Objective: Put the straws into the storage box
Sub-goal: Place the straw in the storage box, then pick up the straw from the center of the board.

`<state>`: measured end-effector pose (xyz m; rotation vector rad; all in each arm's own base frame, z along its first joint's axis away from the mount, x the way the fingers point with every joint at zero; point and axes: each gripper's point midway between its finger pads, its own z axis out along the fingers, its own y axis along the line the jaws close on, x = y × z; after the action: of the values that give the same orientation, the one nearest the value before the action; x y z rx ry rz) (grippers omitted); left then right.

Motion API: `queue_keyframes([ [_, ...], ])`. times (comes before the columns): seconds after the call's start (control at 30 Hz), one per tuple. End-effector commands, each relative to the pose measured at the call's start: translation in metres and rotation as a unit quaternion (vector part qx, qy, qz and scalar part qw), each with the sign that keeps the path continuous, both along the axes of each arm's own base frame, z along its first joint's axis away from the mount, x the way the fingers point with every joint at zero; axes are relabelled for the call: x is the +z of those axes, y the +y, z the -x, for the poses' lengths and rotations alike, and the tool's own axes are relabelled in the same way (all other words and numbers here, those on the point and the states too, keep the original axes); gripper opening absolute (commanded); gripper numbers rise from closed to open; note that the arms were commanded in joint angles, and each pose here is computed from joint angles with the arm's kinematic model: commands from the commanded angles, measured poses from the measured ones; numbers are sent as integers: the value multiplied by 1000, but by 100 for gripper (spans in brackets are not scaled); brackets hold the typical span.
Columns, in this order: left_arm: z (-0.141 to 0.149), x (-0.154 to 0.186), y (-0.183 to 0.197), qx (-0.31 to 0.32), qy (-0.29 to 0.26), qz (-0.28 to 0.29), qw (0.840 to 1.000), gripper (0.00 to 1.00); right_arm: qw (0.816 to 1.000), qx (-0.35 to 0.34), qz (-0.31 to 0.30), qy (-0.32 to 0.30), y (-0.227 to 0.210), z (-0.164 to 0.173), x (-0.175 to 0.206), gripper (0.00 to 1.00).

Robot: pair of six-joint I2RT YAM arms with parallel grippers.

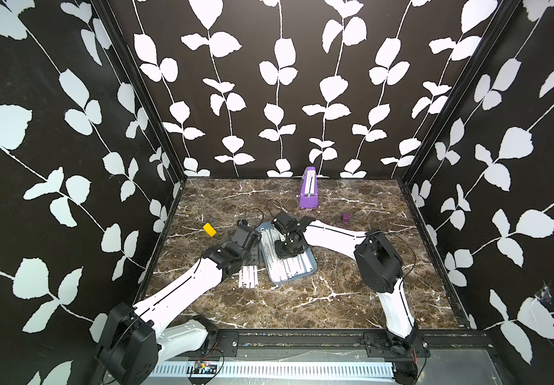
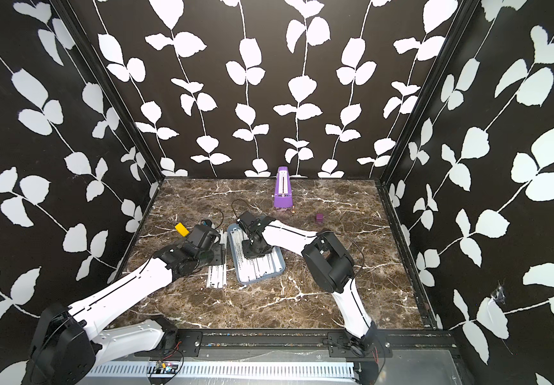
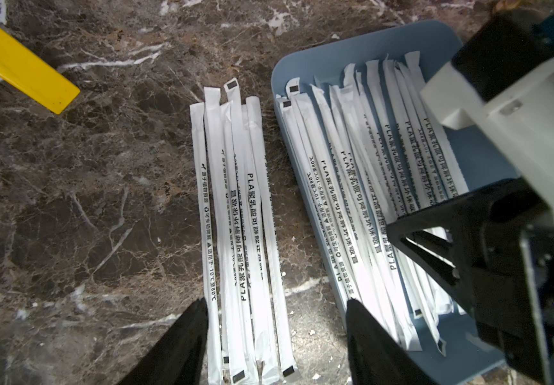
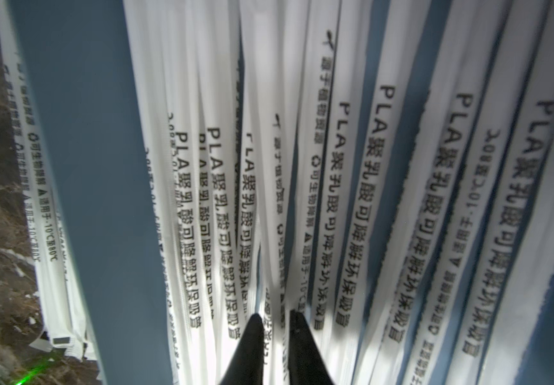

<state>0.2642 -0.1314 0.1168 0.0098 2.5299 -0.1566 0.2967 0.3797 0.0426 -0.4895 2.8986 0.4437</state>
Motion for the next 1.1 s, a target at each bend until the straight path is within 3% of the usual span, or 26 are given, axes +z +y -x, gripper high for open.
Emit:
queue_keyframes([
  [0.0,7,-5,17,12,12,-6,1000,64,999,-2,-33,-17,13,-3,36,23],
  [0.2,8,-23,33,-2,63,9,998,46,997,-12,-44,-57,-4,-8,79,29],
  [0.37,8,-46,42,-11,104,-17,994,31,997,-27,-46,-61,-25,-4,79,30],
  [1.07,-22,-89,45,-17,159,-68,985,23,997,-38,-46,-46,-38,3,65,30],
])
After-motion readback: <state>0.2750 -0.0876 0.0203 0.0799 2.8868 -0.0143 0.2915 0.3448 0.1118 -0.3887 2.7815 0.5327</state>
